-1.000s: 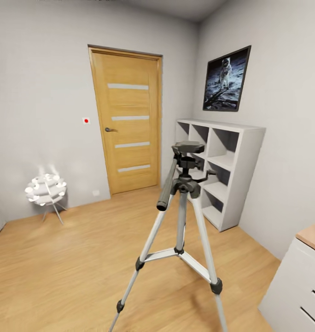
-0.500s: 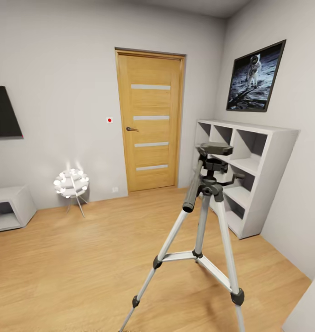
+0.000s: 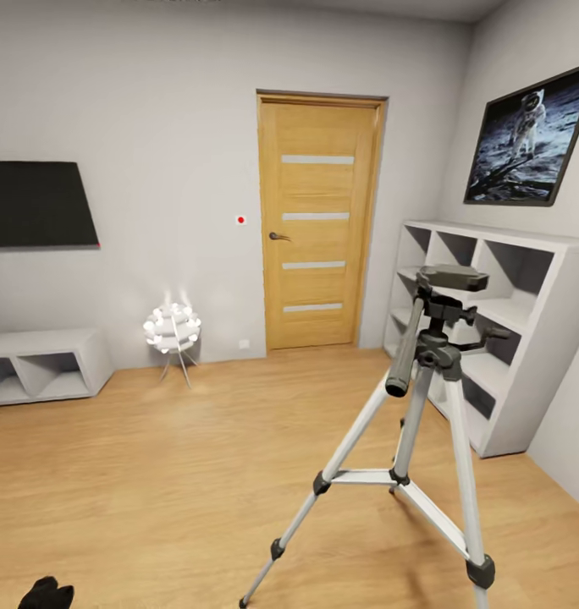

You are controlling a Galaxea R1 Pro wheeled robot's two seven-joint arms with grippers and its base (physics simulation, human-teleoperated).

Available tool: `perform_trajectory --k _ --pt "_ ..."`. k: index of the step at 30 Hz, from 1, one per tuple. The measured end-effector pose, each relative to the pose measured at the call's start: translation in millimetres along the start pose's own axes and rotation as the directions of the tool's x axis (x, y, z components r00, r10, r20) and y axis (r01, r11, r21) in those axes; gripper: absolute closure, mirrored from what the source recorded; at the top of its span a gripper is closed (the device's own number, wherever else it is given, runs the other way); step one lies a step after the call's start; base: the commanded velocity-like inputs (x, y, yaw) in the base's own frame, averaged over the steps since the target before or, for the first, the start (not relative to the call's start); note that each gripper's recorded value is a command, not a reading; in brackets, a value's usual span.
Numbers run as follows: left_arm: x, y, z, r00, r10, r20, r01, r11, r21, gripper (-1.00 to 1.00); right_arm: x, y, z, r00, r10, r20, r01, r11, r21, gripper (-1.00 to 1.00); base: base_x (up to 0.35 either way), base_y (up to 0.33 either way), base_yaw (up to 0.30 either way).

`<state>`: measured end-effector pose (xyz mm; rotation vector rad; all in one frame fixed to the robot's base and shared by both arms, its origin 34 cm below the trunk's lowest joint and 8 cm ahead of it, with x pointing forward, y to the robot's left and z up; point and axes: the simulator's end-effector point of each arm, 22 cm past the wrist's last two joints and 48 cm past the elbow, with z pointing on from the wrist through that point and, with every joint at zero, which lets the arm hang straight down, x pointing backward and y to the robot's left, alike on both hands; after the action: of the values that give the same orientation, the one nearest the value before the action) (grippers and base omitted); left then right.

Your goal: Attach the digital camera to the camera tripod in the bedroom.

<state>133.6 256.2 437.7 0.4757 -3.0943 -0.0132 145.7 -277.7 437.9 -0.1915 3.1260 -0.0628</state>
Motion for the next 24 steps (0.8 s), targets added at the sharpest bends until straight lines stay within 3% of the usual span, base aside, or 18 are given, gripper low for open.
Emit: perform_trajectory --k 24 --pt "0.0 -0.2 0.0 1.000 0.000 0.000 0.000 1.000 0.001 -1.00 -0.2 0.8 0.0 1.000 -0.001 0.000 0.001 1.000 -0.001 -1.00 0.002 0.000 0.273"
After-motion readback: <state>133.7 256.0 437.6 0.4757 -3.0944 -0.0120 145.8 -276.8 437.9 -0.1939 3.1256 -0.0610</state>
